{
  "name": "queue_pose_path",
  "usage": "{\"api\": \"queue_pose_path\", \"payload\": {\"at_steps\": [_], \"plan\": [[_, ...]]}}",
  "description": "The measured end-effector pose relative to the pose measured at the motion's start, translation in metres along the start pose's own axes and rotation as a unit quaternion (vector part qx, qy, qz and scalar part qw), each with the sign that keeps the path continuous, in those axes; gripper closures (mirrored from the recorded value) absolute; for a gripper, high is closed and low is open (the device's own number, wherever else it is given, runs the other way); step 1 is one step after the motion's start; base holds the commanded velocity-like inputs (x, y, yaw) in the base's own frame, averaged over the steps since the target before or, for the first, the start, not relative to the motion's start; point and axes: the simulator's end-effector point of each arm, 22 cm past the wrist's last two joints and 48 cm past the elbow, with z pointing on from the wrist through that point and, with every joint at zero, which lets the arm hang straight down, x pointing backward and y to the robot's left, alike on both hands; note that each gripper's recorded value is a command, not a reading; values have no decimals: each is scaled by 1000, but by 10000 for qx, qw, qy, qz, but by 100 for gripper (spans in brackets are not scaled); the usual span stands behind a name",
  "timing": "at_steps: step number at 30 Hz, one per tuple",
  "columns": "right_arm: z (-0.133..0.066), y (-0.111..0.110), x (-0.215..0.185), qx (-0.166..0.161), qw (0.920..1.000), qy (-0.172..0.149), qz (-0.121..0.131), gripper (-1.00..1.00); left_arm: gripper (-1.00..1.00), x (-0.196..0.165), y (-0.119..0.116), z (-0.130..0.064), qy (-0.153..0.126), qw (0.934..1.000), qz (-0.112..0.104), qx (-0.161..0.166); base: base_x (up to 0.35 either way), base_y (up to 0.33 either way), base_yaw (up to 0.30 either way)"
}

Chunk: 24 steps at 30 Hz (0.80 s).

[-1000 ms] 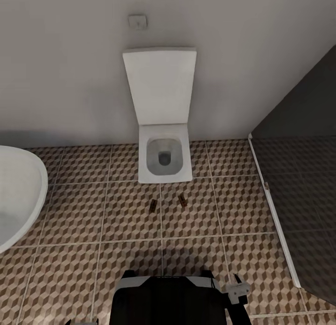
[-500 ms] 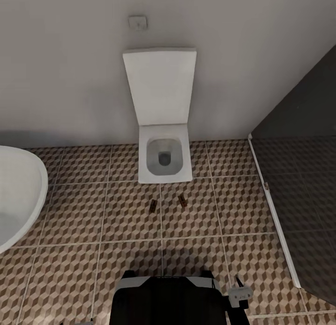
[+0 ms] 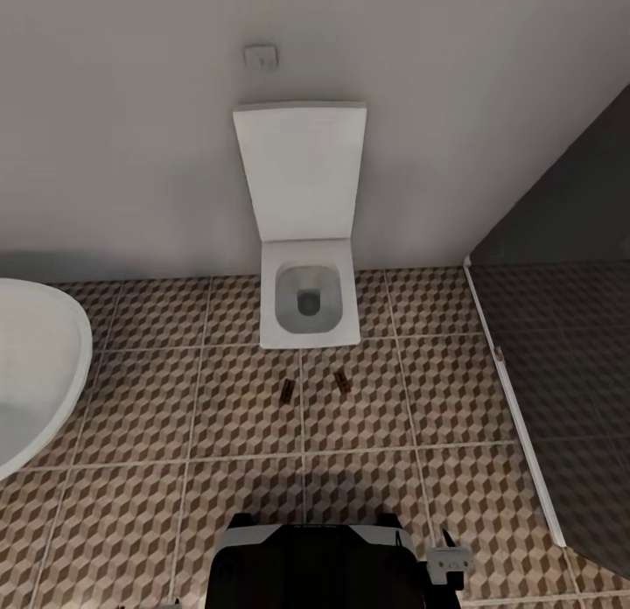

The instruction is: Take the four mousetraps from the cabinet in the bathroom and place them on the bathroom floor. Make sure all four end up on the same floor surface, and ensure that at least two of them are either under or directly next to the same bathroom sink.

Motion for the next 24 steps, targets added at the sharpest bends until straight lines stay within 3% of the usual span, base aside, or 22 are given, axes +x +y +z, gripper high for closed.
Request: {"api": "queue_pose_path", "payload": {"at_steps": [15, 24], "plan": [[1, 0, -10, 11, 10000, -79, 6, -100, -100, -1, -11, -5, -2, 10000, -47, 27, 0, 0, 0], [2, -1, -7, 16, 10000, 70, -64, -100, -100, 2, -15, -9, 43, 10000, -33, 28, 0, 0, 0]]}}
